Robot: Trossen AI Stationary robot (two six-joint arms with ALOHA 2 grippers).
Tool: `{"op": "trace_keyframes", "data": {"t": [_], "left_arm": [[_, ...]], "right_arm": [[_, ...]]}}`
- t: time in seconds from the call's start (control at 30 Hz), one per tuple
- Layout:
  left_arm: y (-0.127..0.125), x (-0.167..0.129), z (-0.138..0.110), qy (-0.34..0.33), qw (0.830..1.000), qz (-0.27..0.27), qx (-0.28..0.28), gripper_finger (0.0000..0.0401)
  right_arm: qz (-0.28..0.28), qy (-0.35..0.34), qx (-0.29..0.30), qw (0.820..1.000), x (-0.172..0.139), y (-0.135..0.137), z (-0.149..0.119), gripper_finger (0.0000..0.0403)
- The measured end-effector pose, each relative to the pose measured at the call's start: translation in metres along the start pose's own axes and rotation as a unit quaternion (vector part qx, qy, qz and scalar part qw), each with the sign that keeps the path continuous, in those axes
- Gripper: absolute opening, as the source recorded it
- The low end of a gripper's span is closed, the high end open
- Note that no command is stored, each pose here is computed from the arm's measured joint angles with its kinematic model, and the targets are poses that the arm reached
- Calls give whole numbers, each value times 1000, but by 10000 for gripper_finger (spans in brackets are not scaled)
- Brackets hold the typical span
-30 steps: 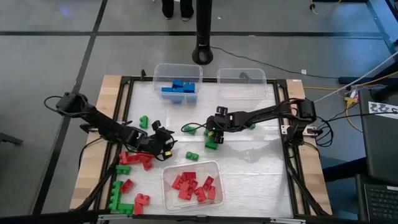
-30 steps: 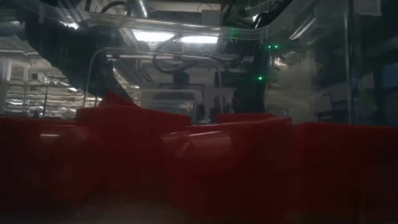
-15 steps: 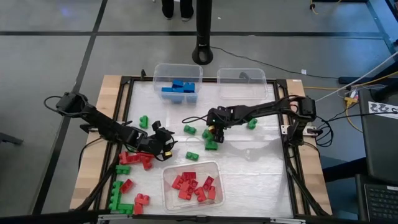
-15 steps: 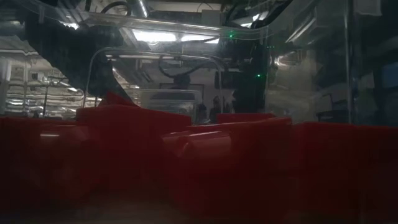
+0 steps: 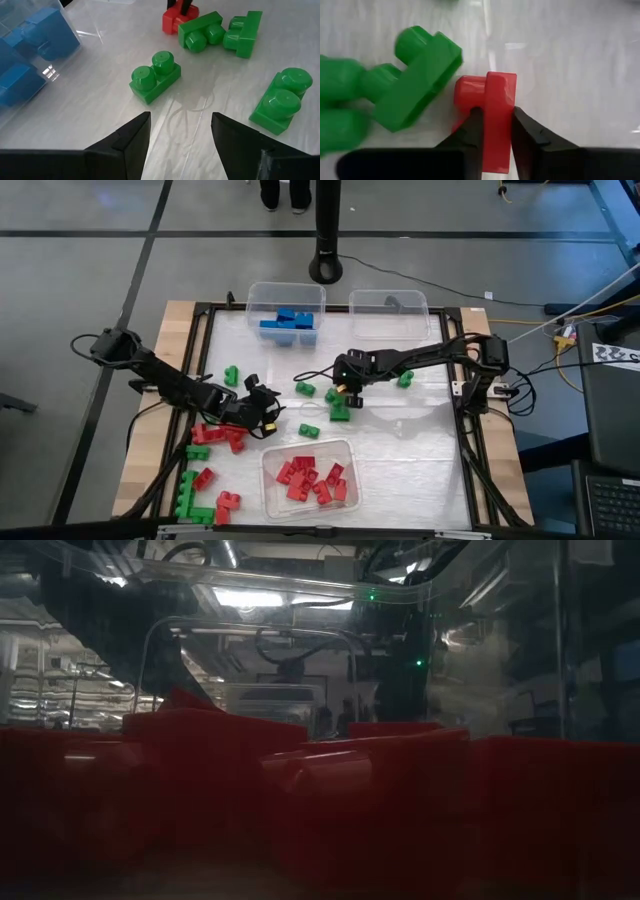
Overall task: Sort blocks
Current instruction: Put the red game piece into the bottom transparent bin
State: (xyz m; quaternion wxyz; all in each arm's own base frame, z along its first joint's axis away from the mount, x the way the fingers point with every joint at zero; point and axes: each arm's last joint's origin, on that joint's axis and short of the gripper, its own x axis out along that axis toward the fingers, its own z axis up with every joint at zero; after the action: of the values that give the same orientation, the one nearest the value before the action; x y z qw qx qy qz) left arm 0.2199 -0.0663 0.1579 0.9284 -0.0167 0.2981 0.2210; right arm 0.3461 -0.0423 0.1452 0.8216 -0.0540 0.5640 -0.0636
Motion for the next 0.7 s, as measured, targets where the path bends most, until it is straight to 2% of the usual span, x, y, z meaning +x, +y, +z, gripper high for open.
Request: {"op": "trace_keyframes", "data": {"t": [0.3,0.53,0.7], "left_arm": [[0,0,0,0,1000,0,3,198],[0,0,0,0,1000,0,4,198],[0,0,0,-1,1000,-1,3,198]], "right_arm": [[-56,-11,-52,997,-12,-5,2,63],[-72,-39,-82,993,-32,-9,6,59],[-77,-45,-95,991,-34,-9,7,59]]}}
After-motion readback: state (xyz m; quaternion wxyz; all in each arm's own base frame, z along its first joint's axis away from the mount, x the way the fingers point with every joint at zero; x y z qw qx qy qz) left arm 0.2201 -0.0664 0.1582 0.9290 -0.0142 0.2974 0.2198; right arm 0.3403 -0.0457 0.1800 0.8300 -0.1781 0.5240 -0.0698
